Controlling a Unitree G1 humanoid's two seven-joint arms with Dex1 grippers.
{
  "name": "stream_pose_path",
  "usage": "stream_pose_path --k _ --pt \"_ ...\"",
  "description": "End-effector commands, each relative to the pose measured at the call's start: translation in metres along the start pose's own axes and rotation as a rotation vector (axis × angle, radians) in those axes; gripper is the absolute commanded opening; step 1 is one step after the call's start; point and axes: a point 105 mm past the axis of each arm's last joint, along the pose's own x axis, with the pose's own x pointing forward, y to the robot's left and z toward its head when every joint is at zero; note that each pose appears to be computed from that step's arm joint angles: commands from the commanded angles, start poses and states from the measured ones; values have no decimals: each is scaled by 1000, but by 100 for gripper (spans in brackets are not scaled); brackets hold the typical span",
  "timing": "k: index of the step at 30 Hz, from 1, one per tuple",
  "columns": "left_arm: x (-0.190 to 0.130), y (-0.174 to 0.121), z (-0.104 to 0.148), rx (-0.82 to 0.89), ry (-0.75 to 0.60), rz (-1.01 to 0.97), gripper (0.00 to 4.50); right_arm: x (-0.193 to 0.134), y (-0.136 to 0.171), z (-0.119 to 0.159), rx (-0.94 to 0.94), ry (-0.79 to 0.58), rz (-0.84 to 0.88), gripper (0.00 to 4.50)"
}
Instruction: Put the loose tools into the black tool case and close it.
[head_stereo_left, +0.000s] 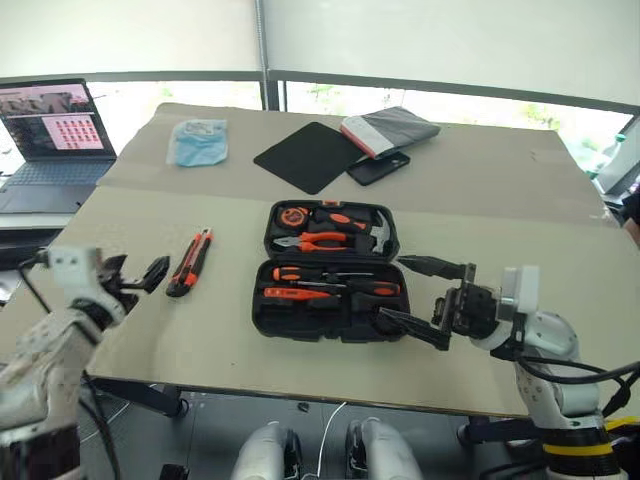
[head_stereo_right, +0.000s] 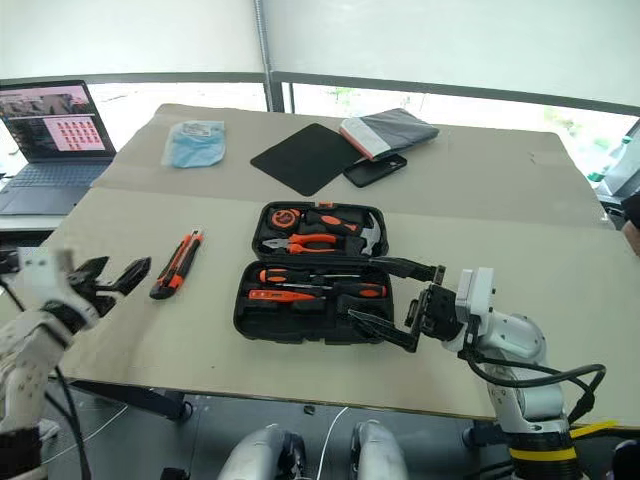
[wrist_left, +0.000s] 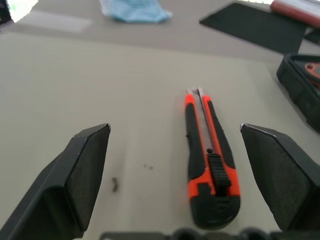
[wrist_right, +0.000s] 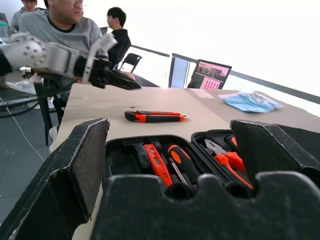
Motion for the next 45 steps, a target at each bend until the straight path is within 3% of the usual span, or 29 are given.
stream_pose_path --k 1,12,16,19,21,25,29,32,37,45 --pt "21 -4 5 -11 40 52 448 5 1 8 -15 -29 9 450" --pt "66 -16 -13 58 205 21 448 9 6 9 -18 -14 7 450" --pt "68 -21 -23 50 253 -12 337 10 6 10 -16 -14 5 450" --pt "65 -29 -24 65 259 -61 202 11 5 10 -16 -12 4 450" --pt "61 -25 -17 92 216 -90 156 10 4 11 -20 -9 -1 450" --pt "51 -26 20 158 53 -225 157 5 2 13 -32 8 -12 450" --pt "23 -74 46 328 -85 -653 157 -5 -3 14 -43 40 -29 450" --pt "-10 -130 34 441 -1 -1072 157 -19 -5 12 -41 107 -34 450" --pt "-22 -184 2 687 136 -1374 157 -41 -8 8 -73 193 -63 450" --pt "0 -207 -27 841 268 -1371 157 -45 2 7 -49 196 -86 450"
